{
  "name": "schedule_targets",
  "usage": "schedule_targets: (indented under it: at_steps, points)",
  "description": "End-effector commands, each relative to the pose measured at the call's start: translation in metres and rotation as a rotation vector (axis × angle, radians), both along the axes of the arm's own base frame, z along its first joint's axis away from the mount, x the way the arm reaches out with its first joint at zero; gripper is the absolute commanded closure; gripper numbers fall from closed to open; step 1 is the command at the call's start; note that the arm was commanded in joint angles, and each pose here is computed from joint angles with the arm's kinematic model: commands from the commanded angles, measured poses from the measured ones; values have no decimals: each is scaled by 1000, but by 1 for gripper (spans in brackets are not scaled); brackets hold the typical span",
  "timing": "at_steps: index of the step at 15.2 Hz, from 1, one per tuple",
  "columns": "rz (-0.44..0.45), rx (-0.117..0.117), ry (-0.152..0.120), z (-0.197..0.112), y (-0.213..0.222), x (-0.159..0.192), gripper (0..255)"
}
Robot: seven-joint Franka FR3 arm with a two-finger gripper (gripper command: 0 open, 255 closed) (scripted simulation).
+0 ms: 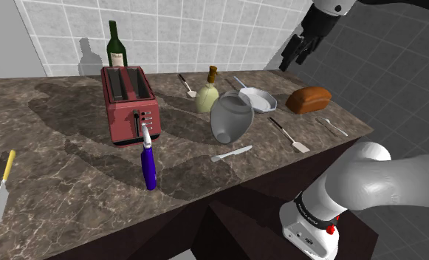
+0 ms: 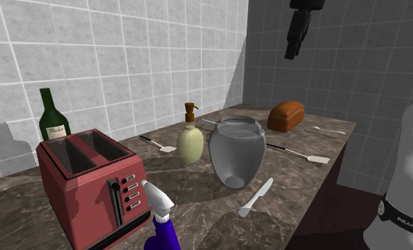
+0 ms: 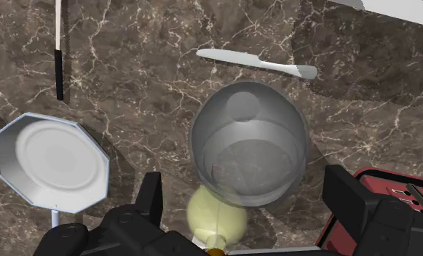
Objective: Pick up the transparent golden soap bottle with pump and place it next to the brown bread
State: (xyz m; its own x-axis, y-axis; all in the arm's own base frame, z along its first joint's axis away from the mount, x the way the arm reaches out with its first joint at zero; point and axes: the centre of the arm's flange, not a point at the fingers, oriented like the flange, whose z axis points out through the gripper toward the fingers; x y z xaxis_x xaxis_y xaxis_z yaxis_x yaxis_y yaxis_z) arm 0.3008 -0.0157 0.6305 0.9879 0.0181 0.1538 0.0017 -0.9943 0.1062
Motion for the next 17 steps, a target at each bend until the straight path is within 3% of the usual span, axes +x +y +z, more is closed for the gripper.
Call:
schedule_targets:
  at_steps: [1,17]
  points:
    - [0,0,0,0,0,0,0]
    - [58,53,50,-84,-29,199,0]
